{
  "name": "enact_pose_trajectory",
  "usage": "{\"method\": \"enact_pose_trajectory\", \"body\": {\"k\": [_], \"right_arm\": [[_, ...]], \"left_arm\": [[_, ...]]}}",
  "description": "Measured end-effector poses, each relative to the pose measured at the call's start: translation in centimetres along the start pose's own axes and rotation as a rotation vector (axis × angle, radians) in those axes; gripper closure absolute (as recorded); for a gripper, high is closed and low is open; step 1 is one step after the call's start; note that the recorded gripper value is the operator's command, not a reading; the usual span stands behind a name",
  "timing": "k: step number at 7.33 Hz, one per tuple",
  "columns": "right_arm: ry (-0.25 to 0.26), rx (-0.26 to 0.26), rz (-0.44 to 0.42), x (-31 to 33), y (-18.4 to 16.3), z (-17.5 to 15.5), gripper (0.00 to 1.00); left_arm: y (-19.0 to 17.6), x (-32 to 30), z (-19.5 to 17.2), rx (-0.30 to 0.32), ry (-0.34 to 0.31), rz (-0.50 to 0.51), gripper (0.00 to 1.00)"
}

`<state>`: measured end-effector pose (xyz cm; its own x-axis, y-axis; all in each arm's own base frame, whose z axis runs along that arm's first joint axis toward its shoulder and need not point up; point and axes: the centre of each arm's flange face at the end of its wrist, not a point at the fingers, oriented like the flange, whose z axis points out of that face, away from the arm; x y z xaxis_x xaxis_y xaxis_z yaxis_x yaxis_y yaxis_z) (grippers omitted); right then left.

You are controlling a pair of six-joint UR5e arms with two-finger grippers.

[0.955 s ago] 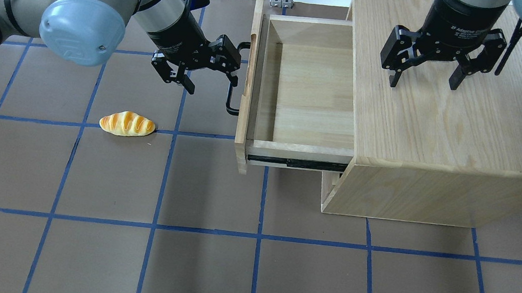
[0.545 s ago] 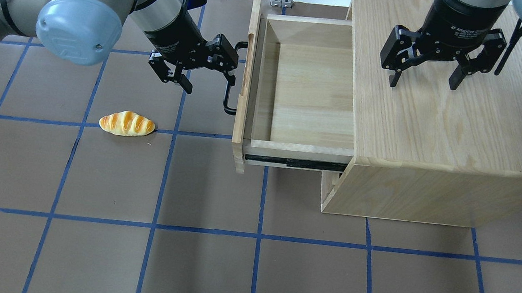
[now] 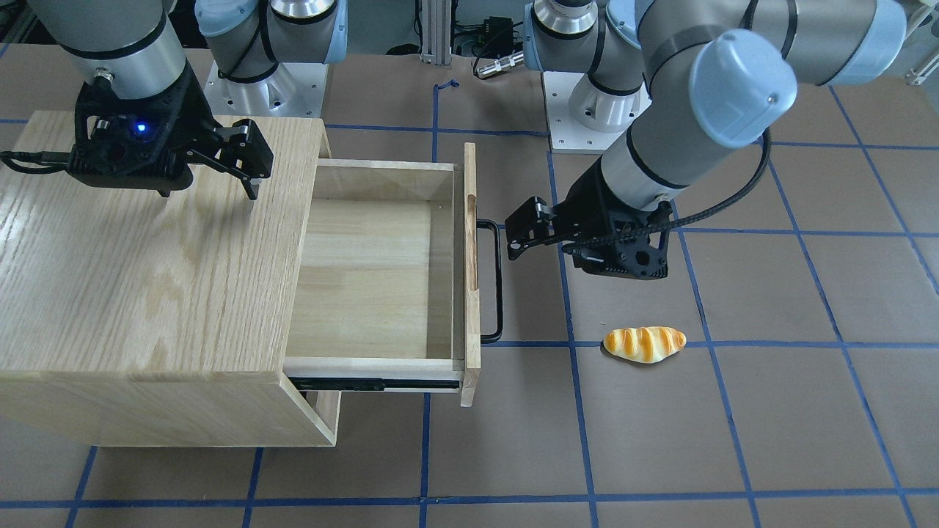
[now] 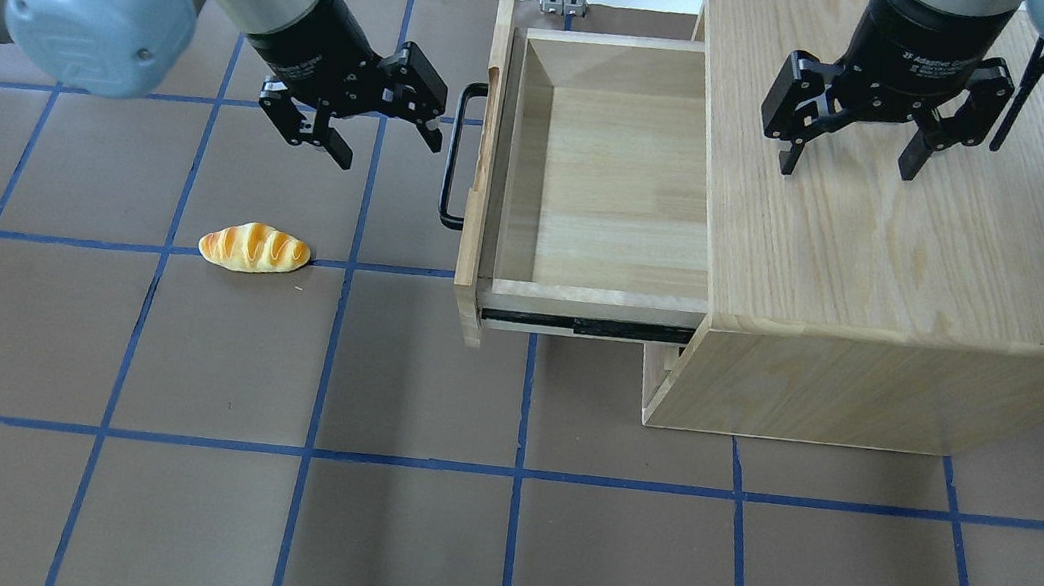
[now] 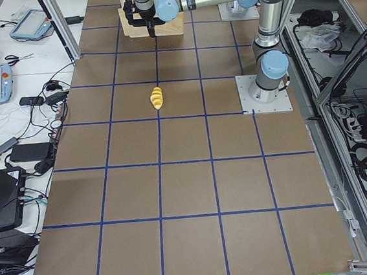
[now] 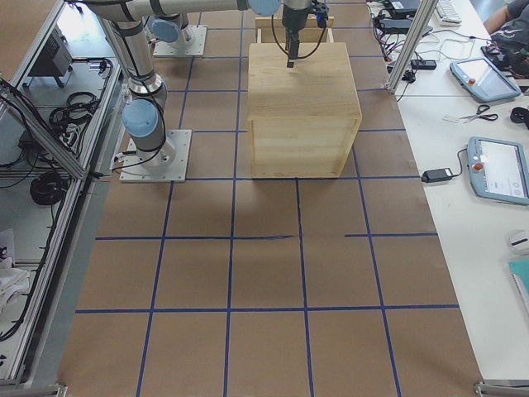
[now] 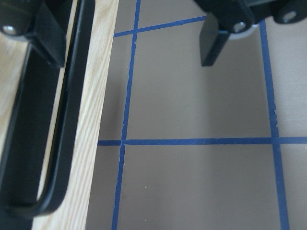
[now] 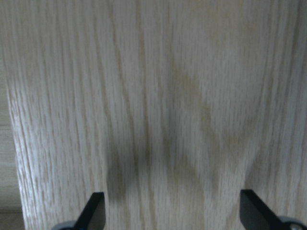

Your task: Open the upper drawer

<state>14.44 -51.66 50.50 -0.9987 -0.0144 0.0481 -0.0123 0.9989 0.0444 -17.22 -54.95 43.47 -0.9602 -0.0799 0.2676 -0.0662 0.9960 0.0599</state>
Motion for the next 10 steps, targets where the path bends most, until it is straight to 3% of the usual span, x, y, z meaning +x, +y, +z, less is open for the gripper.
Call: {"method": "enact_pose_trajectory", "body": {"k": [2,5,10], "right_arm": [[0.000,0.000,0.000,0.0,0.0,0.0,0.00],[0.000,0.000,0.000,0.0,0.0,0.0,0.00],[0.000,0.000,0.001,0.0,0.0,0.0,0.00]], "left_arm": [[1.7,-1.9,-5.5,0.029,-0.145,0.004,0.00],[5.0,-4.2,-10.7,0.069,-0.301,0.048,0.00],[5.7,-1.0,-10.9,0.130,-0.327,0.106,0.00]]}}
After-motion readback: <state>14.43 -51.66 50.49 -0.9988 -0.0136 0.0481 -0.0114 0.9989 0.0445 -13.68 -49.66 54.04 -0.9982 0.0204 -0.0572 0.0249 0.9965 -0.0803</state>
